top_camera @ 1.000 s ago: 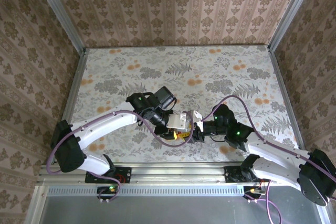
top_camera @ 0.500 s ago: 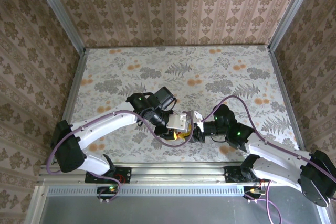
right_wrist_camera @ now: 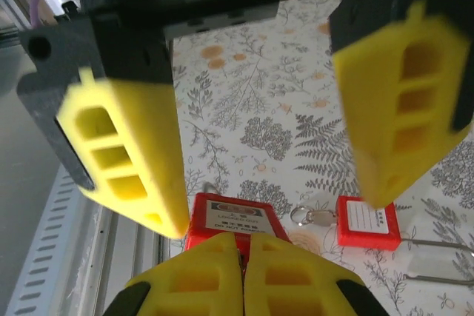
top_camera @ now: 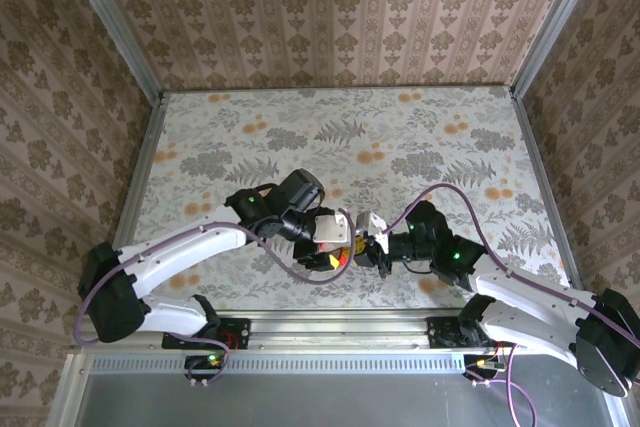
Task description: Unlock with the key
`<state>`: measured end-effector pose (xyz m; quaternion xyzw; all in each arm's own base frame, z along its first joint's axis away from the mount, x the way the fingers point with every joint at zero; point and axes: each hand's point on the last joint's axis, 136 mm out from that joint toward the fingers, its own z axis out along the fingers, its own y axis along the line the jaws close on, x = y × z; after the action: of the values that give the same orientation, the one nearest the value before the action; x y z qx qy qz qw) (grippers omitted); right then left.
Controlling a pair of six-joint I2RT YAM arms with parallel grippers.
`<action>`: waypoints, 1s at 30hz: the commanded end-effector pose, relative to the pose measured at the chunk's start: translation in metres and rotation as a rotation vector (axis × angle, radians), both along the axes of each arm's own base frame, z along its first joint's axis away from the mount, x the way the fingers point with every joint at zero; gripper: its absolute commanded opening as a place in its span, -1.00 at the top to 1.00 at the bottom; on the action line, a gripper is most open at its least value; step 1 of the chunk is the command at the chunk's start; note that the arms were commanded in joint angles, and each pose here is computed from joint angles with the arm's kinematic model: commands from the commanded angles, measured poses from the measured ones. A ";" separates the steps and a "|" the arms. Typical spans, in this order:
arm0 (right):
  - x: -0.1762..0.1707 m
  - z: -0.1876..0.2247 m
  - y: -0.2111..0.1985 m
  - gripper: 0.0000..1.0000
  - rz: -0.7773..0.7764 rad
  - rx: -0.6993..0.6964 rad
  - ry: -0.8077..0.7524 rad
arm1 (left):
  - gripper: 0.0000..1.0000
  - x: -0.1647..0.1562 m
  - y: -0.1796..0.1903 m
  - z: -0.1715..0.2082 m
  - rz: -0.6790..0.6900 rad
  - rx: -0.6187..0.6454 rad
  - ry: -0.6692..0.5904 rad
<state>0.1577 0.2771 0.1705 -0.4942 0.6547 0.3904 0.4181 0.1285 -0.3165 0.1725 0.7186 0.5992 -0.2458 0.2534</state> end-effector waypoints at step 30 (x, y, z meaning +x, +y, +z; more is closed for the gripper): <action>0.017 0.007 -0.009 0.98 -0.090 -0.006 -0.047 | -0.83 0.074 0.048 0.026 0.784 -0.330 0.261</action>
<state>0.1663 0.2711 0.1657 -0.4823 0.6725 0.3710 0.4213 0.1873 -0.2761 0.1951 0.4670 0.7555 -0.2788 0.3653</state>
